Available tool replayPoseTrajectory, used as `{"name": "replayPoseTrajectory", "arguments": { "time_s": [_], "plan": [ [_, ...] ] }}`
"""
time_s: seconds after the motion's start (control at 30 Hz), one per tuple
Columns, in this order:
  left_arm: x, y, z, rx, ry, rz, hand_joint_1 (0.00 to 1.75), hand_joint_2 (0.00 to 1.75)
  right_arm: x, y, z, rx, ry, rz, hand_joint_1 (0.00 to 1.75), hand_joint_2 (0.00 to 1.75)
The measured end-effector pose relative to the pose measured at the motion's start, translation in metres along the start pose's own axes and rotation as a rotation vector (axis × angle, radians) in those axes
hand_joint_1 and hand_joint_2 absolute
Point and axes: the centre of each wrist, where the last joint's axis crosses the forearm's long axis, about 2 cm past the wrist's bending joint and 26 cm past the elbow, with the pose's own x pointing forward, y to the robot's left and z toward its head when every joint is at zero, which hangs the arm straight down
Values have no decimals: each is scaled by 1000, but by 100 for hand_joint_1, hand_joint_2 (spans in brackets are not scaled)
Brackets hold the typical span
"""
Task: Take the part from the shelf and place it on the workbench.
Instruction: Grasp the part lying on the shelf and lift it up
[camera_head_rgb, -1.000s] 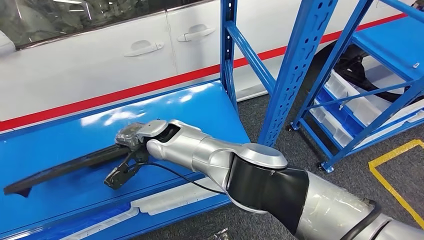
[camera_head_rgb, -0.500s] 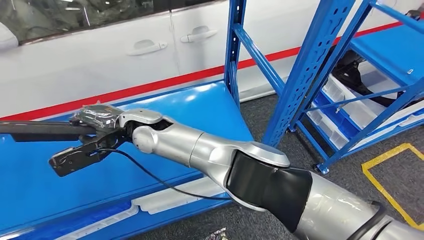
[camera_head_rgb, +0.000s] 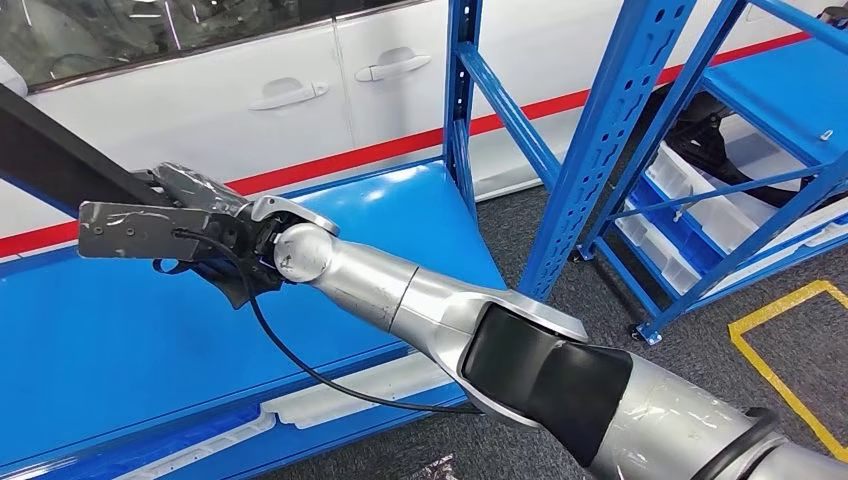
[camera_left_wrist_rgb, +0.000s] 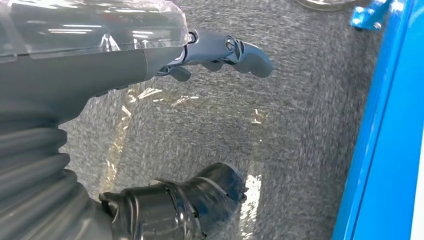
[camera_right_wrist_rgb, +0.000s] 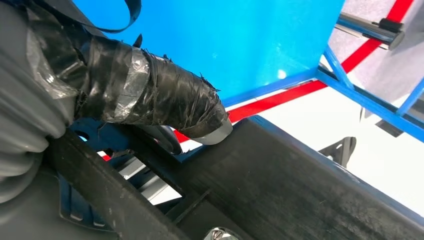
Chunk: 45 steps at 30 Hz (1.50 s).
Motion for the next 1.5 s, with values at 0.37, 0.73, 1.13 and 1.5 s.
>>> {"name": "replayPoseTrajectory", "arguments": {
  "time_s": [0.37, 0.73, 1.13, 1.5],
  "plan": [
    [1, -3, 0, 3, 31, 23, 0, 175, -4, 1, 6, -108, -29, -383, 175, 175],
    [1, -7, 1, 4, 27, 22, 0, 175, -11, 3, 12, -137, -17, -513, 175, 175],
    [0, -11, 2, -5, 27, 24, 0, 175, -7, 4, 12, -122, -32, -549, 175, 175],
    [4, -10, 1, -6, 2, 17, 0, 175, -5, 1, 12, -121, -49, -529, 175, 175]
  ]
}}
